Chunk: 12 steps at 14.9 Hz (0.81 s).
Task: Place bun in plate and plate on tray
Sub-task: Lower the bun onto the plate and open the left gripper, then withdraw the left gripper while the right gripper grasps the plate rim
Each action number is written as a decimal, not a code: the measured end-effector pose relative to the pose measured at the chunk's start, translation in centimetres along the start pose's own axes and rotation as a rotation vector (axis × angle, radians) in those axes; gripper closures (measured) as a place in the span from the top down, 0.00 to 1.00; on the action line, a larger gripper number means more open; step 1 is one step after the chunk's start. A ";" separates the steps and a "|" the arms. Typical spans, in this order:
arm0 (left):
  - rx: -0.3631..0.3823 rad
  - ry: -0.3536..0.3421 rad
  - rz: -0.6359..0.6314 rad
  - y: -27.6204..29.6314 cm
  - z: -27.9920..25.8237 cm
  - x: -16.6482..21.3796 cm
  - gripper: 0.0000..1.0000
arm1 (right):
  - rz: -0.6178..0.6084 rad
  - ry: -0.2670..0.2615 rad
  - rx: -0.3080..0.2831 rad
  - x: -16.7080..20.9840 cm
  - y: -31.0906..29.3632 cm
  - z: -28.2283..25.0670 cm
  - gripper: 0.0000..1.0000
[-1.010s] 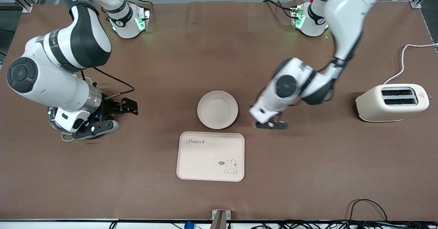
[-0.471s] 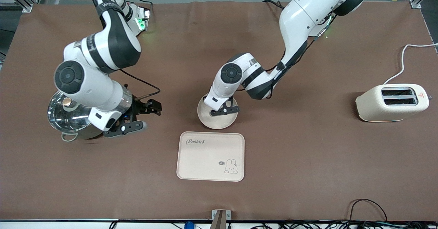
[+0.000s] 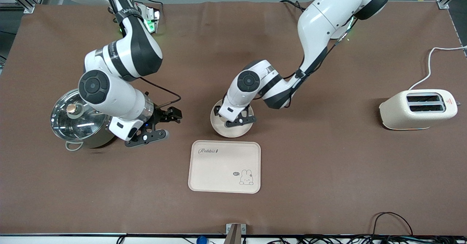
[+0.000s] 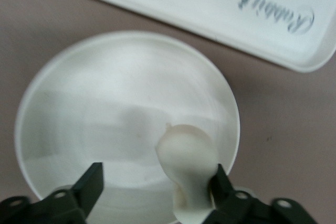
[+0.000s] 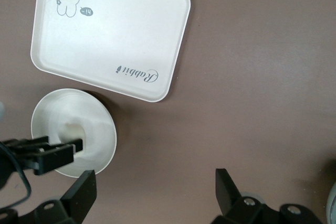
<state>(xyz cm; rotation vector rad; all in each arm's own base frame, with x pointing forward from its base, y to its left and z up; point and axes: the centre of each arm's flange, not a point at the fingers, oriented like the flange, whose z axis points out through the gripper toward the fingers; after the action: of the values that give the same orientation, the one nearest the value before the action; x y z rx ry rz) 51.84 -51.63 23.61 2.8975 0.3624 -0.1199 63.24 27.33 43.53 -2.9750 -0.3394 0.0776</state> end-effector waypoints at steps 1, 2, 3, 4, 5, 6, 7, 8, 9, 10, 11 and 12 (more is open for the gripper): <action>0.003 0.004 -0.001 -0.2 -0.5 0.5 1.00 | -0.004 -0.005 -0.001 0.0 -0.3 0.4 1.00; 0.007 0.005 -0.002 -0.4 -0.7 0.7 1.00 | -0.007 -0.005 -0.002 0.1 -0.5 0.7 1.00; 0.011 0.005 -0.003 -0.4 -0.9 0.8 1.00 | -0.011 -0.002 -0.003 0.2 -0.8 1.1 1.00; 0.016 0.003 -0.002 -0.4 -1.0 0.7 1.00 | -0.010 -0.001 -0.004 0.3 -1.0 1.4 1.00; 0.030 0.002 0.005 -0.5 -1.1 0.7 1.00 | -0.002 -0.004 -0.005 0.3 -1.3 1.9 1.00; 0.064 0.005 0.028 -1.0 -1.7 1.0 1.00 | 0.013 -0.009 -0.007 0.3 -1.6 2.5 1.00; 0.104 0.010 0.061 -1.8 -3.3 2.2 1.00 | 0.026 -0.011 -0.009 0.4 -2.1 3.2 1.00; 0.136 0.016 0.090 -3.1 -5.8 4.0 1.00 | 0.033 -0.010 -0.011 0.5 -2.7 4.0 1.00; 0.162 0.024 0.115 -4.9 -9.1 6.2 1.00 | 0.034 -0.010 -0.014 0.6 -3.2 4.9 1.00; 0.183 0.035 0.135 -7.0 -12.6 8.4 1.00 | 0.032 -0.012 -0.017 0.7 -3.8 5.9 1.00; 0.198 0.049 0.151 -9.5 -16.0 10.6 1.00 | 0.028 -0.018 -0.021 0.7 -4.4 7.1 1.00; 0.203 0.065 0.166 -11.9 -19.0 12.5 1.00 | 0.026 -0.026 -0.025 0.7 -5.1 8.4 1.00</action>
<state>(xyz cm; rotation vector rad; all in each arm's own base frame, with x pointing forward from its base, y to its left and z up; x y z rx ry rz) 61.98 -33.12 38.29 3.1233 0.1256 -0.0372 62.25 33.56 35.96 -3.0061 -0.3072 0.1153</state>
